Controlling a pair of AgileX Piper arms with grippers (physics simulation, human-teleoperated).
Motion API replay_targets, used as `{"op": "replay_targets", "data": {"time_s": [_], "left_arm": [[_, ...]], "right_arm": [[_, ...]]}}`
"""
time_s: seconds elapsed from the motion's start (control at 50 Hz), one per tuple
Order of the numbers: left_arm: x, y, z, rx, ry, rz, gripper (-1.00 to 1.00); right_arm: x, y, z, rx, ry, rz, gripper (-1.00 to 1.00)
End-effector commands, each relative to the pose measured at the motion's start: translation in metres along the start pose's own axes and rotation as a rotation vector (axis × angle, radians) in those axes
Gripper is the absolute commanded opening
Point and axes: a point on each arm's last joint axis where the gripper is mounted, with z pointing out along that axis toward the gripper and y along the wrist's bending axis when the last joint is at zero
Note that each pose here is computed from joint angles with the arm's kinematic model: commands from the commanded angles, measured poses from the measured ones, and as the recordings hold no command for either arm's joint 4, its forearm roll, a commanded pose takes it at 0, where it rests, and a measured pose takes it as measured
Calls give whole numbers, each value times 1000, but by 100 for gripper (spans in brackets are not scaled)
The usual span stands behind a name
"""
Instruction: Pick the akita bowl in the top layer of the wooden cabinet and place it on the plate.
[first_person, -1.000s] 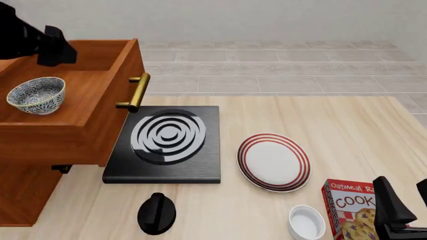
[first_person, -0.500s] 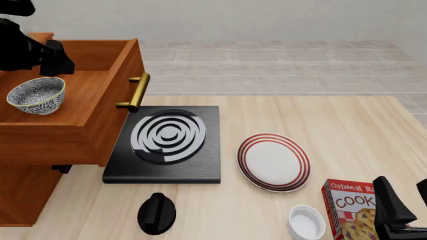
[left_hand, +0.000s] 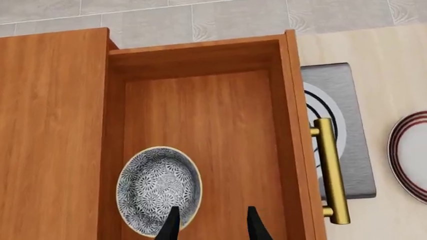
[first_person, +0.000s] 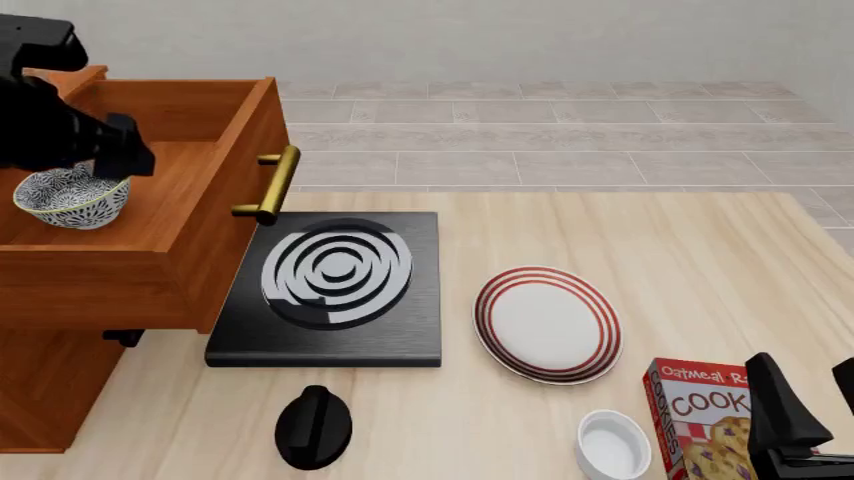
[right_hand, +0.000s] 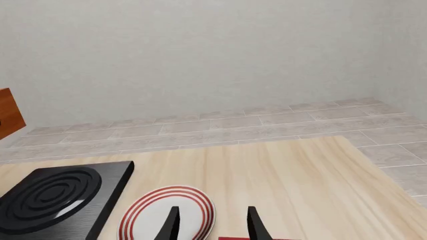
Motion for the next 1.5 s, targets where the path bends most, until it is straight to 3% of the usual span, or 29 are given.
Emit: {"op": "replay_targets", "data": {"time_s": [0.02, 1.5], "left_arm": [[2, 2, 8, -6, 11, -12, 100], [22, 13, 57, -30, 62, -56, 100]], "right_arm": [[0, 0, 0, 0, 2, -1, 100], [2, 0, 0, 2, 15, -12, 100]]}}
